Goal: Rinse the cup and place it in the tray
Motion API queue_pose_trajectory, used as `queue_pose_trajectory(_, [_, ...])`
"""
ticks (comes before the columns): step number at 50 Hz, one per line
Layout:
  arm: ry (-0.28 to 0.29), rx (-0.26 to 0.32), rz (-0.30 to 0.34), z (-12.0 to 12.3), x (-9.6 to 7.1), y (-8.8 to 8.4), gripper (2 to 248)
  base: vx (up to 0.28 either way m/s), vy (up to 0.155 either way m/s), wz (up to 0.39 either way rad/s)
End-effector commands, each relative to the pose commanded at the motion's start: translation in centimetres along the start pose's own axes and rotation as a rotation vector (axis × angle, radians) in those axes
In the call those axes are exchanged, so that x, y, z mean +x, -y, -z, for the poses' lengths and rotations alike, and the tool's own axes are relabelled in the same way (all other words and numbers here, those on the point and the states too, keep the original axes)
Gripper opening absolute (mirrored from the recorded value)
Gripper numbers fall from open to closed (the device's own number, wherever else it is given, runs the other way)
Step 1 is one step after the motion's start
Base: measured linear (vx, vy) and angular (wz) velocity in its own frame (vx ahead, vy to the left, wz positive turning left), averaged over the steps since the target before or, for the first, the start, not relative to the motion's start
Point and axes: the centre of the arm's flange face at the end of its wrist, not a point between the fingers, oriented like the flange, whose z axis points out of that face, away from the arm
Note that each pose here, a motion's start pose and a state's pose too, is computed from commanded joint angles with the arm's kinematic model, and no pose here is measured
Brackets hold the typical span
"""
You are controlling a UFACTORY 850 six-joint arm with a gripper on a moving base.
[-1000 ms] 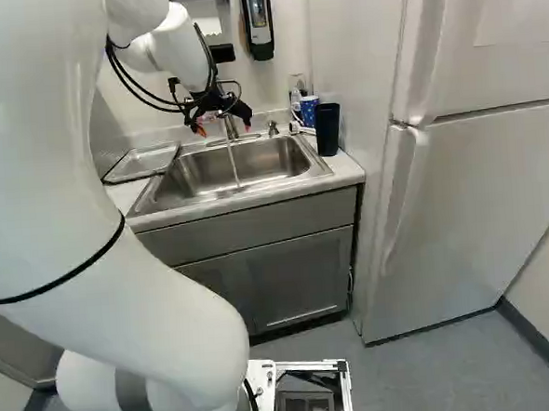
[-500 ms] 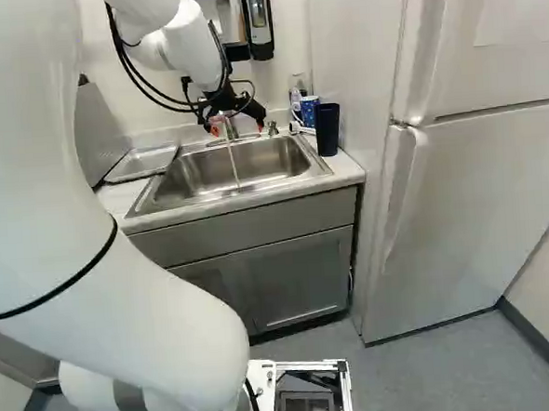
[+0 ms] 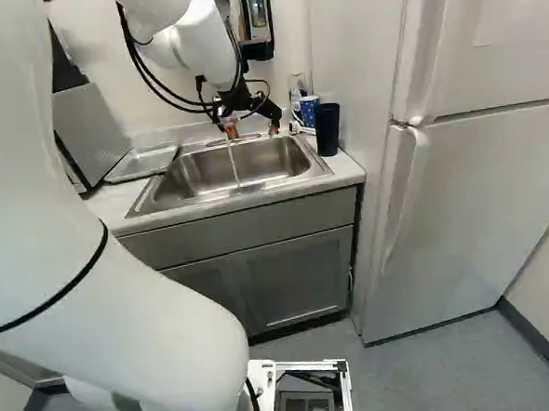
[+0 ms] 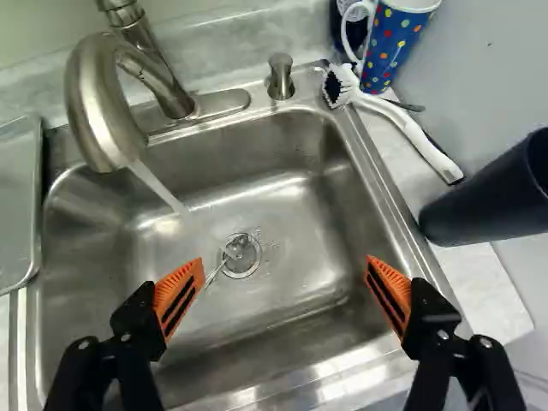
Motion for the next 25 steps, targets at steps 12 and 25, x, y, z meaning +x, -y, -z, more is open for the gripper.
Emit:
queue_pose_trajectory(12, [-0.019,0.0,-0.015,-0.9,-0.1,-0.3,247,0.0,0.0,0.0])
queue_pose_trajectory(25, [-0.054,0.01,-0.043,-2.4,-0.1,-0.2,247,0.0,0.0,0.0])
